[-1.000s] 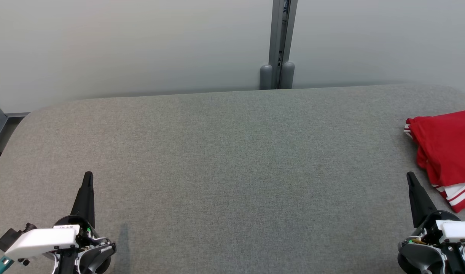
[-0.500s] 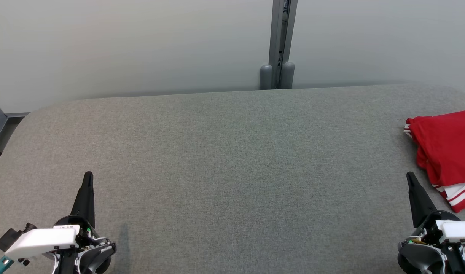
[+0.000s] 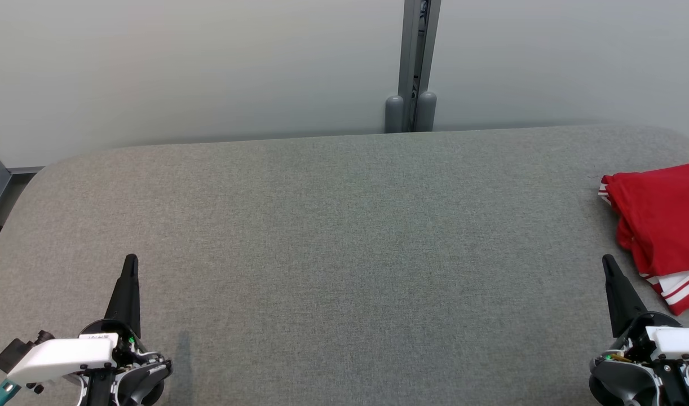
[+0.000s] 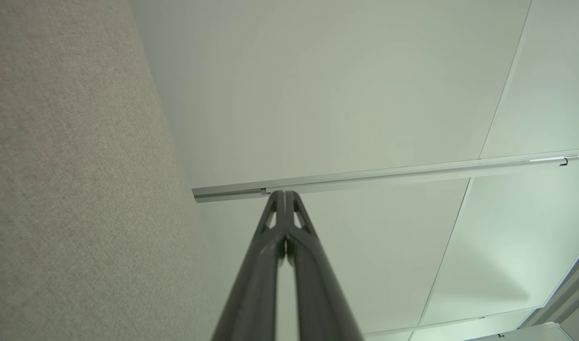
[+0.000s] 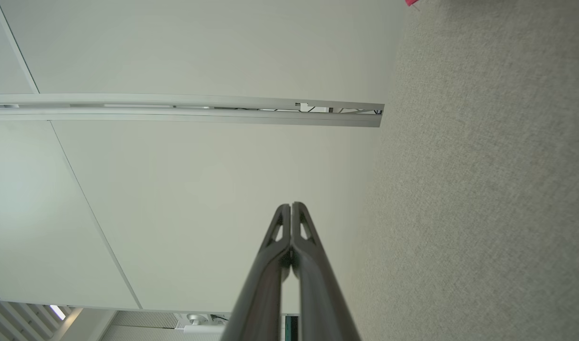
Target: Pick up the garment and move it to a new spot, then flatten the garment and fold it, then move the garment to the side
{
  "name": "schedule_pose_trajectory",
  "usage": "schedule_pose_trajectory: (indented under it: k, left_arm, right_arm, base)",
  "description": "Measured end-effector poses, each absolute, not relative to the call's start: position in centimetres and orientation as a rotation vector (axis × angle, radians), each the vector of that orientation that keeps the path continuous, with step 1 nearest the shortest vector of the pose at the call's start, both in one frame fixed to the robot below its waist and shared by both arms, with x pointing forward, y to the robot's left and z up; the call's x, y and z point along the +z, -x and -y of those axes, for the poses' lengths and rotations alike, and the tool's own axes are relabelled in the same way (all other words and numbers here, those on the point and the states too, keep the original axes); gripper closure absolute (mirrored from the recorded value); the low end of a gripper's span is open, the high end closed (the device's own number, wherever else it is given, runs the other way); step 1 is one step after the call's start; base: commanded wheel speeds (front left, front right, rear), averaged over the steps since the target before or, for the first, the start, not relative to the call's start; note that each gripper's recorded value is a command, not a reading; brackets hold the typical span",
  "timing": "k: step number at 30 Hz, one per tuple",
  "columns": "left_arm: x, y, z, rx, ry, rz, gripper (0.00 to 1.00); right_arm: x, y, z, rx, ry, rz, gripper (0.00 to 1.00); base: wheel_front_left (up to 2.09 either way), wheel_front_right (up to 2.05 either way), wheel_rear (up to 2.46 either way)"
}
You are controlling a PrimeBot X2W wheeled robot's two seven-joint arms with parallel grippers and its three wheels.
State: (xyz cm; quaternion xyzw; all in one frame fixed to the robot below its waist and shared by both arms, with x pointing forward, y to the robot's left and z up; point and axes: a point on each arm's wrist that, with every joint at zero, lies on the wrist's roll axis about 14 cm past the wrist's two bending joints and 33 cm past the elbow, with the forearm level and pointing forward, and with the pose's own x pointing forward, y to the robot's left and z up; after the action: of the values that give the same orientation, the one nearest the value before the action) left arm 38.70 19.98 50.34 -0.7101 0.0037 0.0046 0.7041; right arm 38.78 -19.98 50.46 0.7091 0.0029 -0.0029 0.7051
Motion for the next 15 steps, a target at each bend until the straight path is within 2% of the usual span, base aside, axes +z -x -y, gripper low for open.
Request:
schedule_pose_trajectory:
  k: [15]
  left_arm:
    - [50.33,-38.7,-19.97,0.01,1.58,-0.009,1.0]
  right_arm:
    - [50.46,-38.78,19.97,-0.007,-1.577,-0.006,1.0]
  base:
    - [0.0,0.0,0.0]
